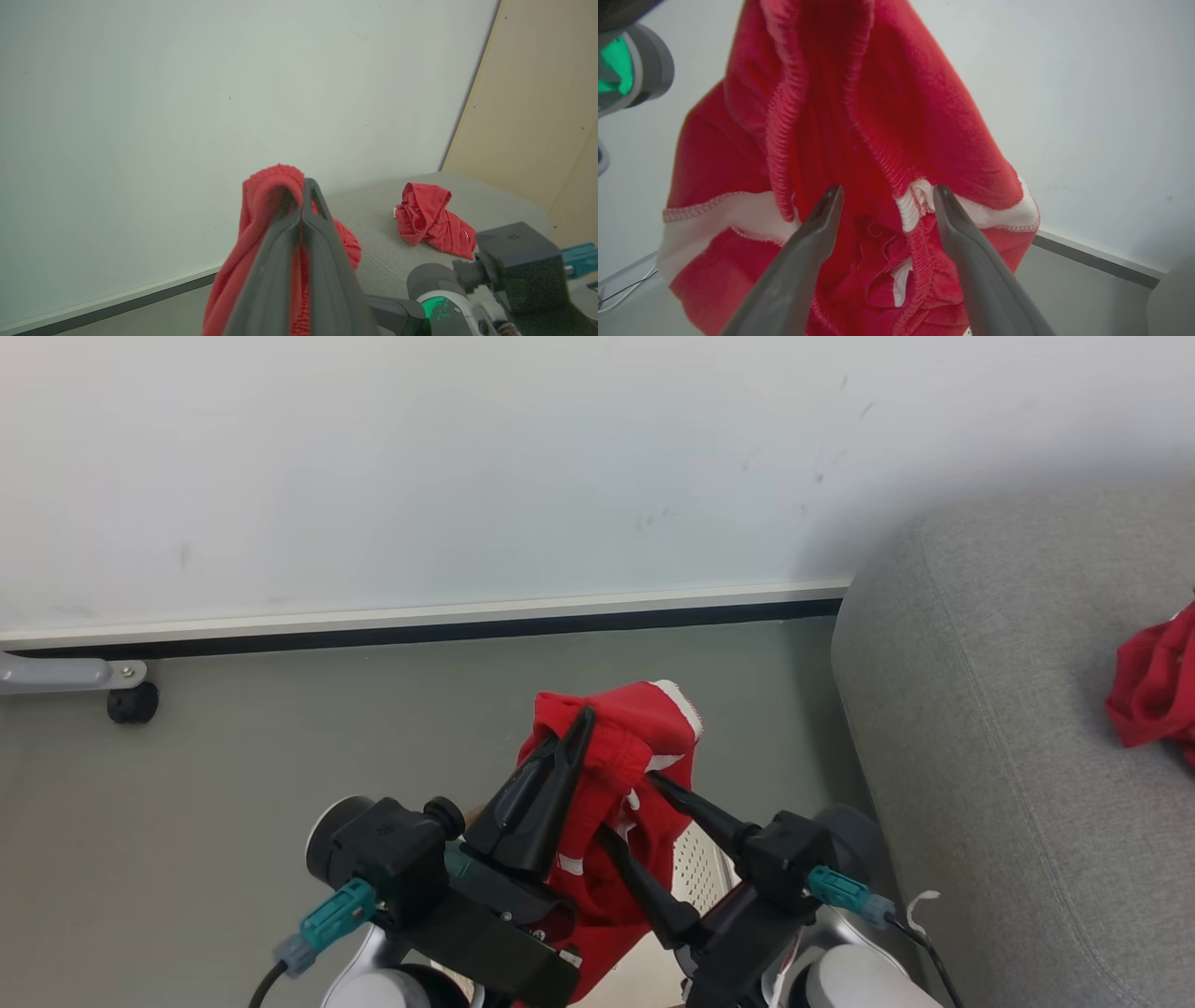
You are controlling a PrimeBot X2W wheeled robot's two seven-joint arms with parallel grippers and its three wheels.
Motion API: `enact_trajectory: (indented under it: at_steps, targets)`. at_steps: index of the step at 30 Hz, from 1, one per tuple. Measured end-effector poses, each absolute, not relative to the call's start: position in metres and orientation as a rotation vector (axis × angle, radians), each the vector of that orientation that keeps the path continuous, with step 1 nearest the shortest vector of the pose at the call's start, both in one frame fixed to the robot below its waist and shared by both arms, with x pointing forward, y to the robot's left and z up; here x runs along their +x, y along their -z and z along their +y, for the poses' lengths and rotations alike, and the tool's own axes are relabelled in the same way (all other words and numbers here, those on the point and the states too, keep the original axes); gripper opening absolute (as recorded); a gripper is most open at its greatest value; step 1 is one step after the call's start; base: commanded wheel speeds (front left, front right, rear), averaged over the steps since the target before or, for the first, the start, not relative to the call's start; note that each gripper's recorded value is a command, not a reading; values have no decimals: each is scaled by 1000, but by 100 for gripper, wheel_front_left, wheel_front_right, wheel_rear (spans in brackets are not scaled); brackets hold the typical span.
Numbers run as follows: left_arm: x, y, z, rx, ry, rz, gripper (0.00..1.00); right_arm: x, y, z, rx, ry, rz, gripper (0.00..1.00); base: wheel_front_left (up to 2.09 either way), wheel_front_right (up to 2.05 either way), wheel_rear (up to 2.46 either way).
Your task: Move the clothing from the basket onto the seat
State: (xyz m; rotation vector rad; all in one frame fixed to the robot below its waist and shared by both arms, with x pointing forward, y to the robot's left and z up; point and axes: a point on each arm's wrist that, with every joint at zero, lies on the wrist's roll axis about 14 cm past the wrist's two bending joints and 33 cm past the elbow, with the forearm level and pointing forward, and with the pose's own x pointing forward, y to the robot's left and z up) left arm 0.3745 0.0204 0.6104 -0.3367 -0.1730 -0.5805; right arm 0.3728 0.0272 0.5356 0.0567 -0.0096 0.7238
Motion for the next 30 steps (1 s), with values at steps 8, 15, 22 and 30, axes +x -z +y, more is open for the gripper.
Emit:
enact_trajectory:
  at_steps: [8,15,22,30]
  targets:
    - [378,-609,23,-335,573,-168,0,382,-531,41,3,-779,7,100,0,0,0]
    - [378,-608,23,-337,575,-165,0,390,-528,48,-24,-806,14,27,0,0,0]
    - [379,-608,23,-332,576,-163,0,391,-520,49,-15,-813,35,0,0,0,0]
    - [377,-609,22,-325,581,-163,0,392,-526,48,11,-810,4,0,0,0,0]
